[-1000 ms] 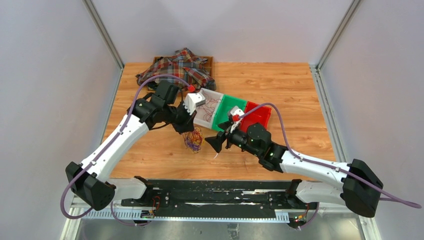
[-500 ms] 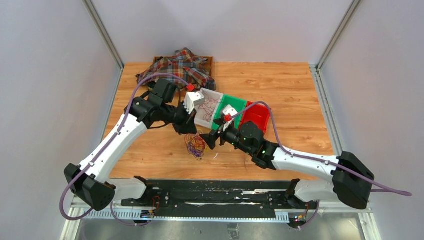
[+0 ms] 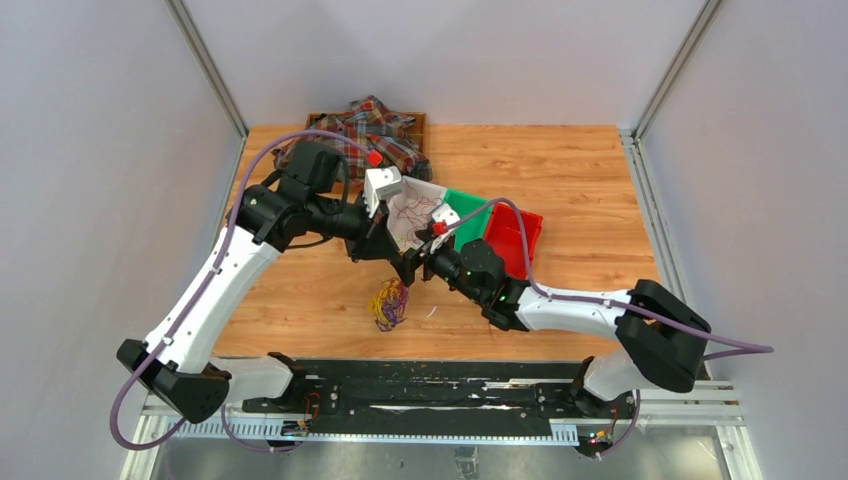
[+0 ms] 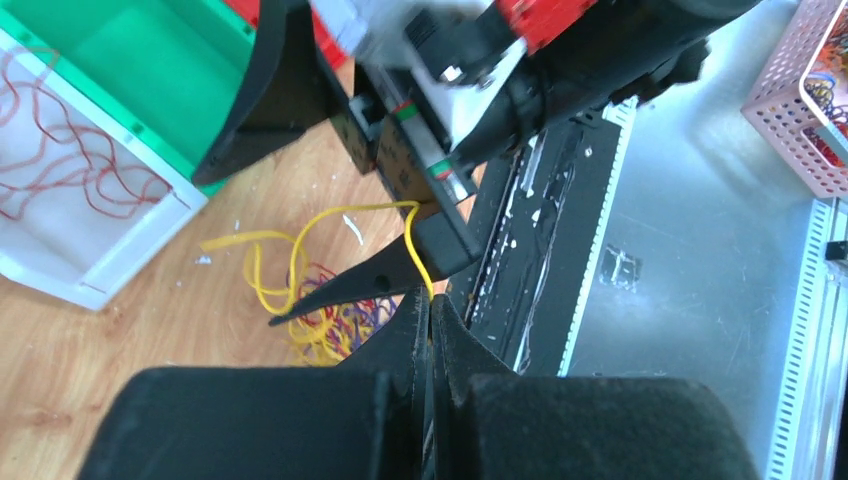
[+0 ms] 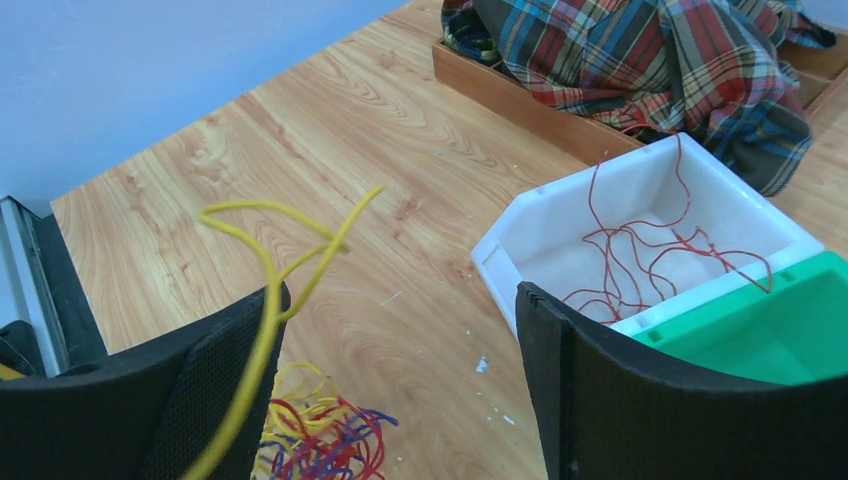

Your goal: Untangle the cables

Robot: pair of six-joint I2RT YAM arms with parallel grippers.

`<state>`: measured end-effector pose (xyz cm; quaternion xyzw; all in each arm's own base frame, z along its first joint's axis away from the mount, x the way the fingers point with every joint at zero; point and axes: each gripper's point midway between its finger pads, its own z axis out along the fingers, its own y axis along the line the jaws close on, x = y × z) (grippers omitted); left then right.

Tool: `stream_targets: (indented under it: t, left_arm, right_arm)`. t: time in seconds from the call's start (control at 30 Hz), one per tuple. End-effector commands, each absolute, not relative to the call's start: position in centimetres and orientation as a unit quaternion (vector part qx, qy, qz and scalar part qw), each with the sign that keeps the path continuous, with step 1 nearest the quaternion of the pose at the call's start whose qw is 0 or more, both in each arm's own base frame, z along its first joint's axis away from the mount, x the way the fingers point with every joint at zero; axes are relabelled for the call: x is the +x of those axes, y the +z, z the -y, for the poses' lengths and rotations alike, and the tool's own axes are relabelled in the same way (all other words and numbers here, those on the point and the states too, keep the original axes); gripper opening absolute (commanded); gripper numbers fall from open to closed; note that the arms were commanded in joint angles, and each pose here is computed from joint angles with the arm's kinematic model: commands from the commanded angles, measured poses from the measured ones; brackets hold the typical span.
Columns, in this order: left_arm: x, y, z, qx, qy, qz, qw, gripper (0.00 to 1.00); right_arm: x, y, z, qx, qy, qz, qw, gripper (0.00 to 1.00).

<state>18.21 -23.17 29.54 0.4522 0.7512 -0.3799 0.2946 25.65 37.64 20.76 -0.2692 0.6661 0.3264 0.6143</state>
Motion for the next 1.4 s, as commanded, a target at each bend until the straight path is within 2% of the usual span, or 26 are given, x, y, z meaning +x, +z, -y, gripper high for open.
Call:
stream_targets:
  t: [0.0, 0.2, 0.43, 0.63, 0.87, 1.17, 1.37]
  left_arm:
    - [17.8, 32.9, 23.5, 0.463, -0.397, -0.724, 0.323, 0.01]
    - [19.0, 35.0, 23.6, 0.467, -0.378, -0.714, 0.358, 0.01]
    - [20.4, 35.2, 22.4, 0.475, -0.322, -0.718, 0.393, 0.01]
    - [20.4, 35.1, 22.2, 0.473, -0.317, -0.721, 0.395, 0.01]
    - [19.9, 35.5, 22.6, 0.470, -0.337, -0.718, 0.389, 0.01]
    - [19.1, 37.6, 23.3, 0.468, -0.368, -0.701, 0.393, 0.01]
    - [19.0, 39.9, 23.7, 0.462, -0.381, -0.689, 0.408, 0.00]
  right_arm:
    - [24.7, 20.6, -38.7, -0.241, 0.372, -0.659, 0.608, 0.82]
    - [24.1, 18.9, -38.9, -0.238, 0.377, -0.672, 0.592, 0.82]
    - [24.0, 20.4, -33.9, -0.219, 0.334, -0.677, 0.619, 0.83]
    - [21.7, 23.6, -32.3, -0.248, 0.366, -0.646, 0.622, 0.83]
    - [19.5, 29.4, -34.9, -0.288, 0.444, -0.577, 0.622, 0.84]
    - [21.0, 32.0, -39.3, -0.283, 0.483, -0.544, 0.626, 0.74]
    - [21.7, 29.3, -40.7, -0.264, 0.499, -0.561, 0.605, 0.65]
